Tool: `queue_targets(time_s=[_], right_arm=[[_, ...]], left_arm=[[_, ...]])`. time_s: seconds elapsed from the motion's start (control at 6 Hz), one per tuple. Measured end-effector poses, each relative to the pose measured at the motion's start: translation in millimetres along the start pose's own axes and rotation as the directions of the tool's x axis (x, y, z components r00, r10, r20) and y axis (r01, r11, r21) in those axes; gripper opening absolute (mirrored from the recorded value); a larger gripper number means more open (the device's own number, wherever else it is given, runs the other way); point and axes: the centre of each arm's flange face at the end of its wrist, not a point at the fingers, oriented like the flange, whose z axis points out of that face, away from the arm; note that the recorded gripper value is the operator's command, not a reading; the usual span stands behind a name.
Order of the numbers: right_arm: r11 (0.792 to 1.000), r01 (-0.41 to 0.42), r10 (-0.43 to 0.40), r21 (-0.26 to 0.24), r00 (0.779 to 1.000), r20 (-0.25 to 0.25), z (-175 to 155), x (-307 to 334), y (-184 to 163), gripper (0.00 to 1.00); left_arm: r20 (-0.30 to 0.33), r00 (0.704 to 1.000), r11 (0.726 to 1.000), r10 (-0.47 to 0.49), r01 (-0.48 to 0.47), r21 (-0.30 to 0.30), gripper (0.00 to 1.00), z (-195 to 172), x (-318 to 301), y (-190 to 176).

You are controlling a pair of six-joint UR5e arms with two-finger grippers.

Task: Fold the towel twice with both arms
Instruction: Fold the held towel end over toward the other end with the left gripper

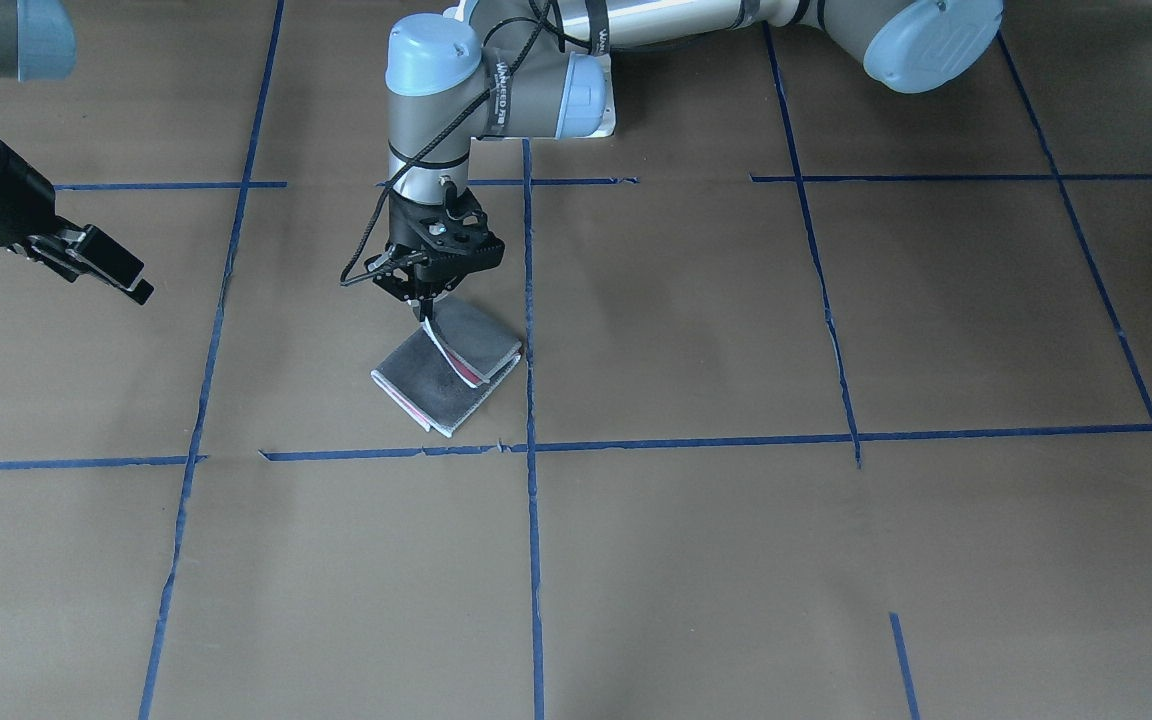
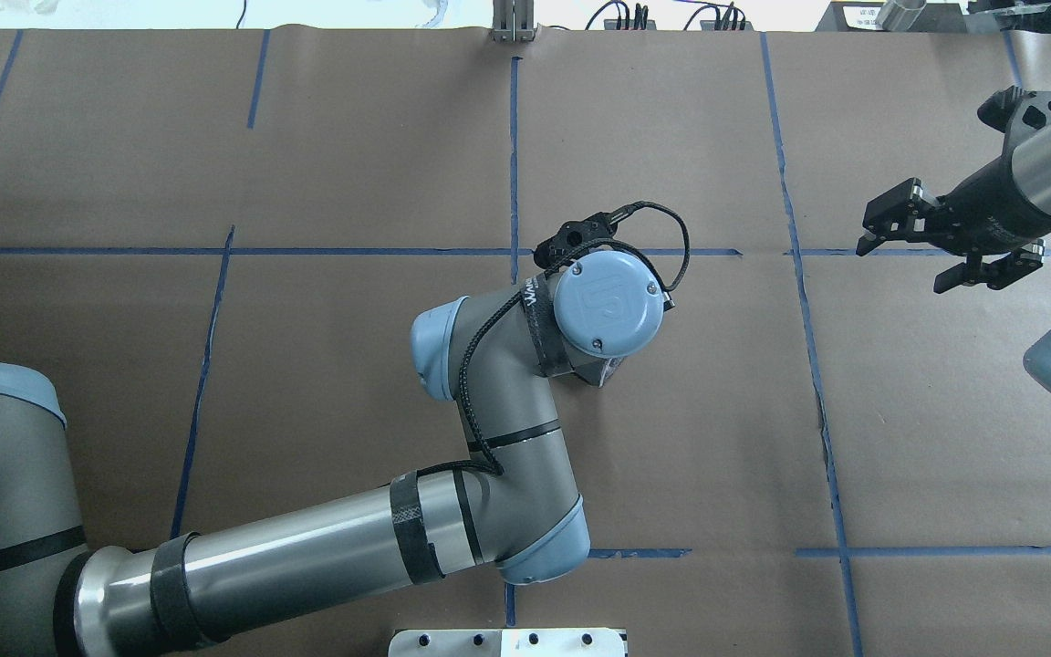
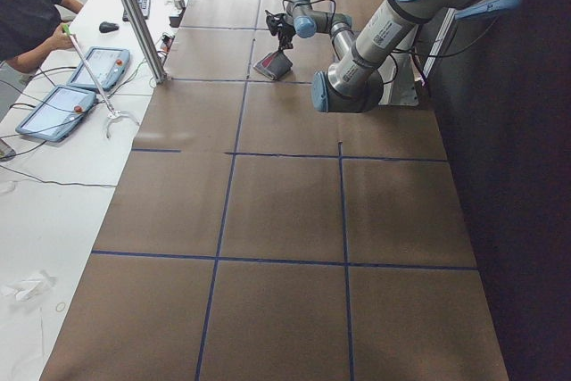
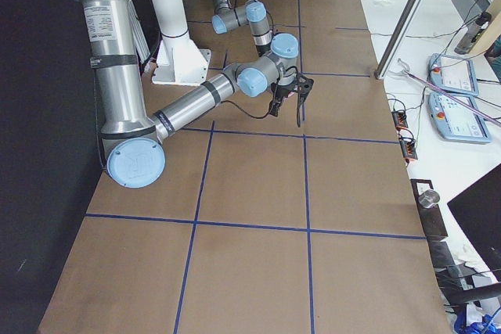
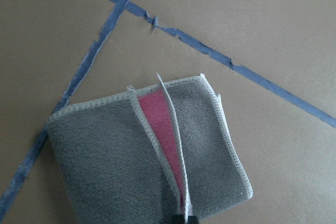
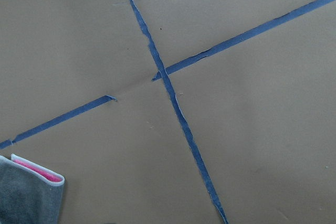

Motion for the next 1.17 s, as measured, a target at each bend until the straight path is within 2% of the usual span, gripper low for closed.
queue_targets(time_s=[0.33,0.5,0.67,1.0,1.17], right_arm=[[1.000,0.001,-0.001,0.004,1.000,0.005,-5.0,1.6,2.4,1.00],[1.000,0.001,-0.001,0.005,1.000,0.005,-5.5,2.2,2.5,1.00],[1.000,0.000,0.000,0.004,1.000,0.004,-5.6,4.1,3.2,1.00],[1.000,-0.002,0.002,0.005,1.000,0.002,-5.5,6.8,4.1,1.00],[1.000,-0.002,0.002,0.007,1.000,0.001,-5.6,7.2,4.0,1.00]], left_arm=[[-0.035,0.998,0.997,0.048,-0.046,0.054,0.05,2.4,10.1,-7.4],[-0.035,0.997,0.994,0.071,-0.068,0.084,0.30,15.0,21.1,-12.2],[-0.025,0.997,0.991,0.079,-0.076,0.113,0.99,31.8,40.5,-16.2],[-0.022,0.995,0.987,0.093,-0.090,0.137,1.00,45.4,55.8,-19.0],[-0.036,0.995,0.986,0.096,-0.090,0.138,1.00,40.0,59.8,-23.1]])
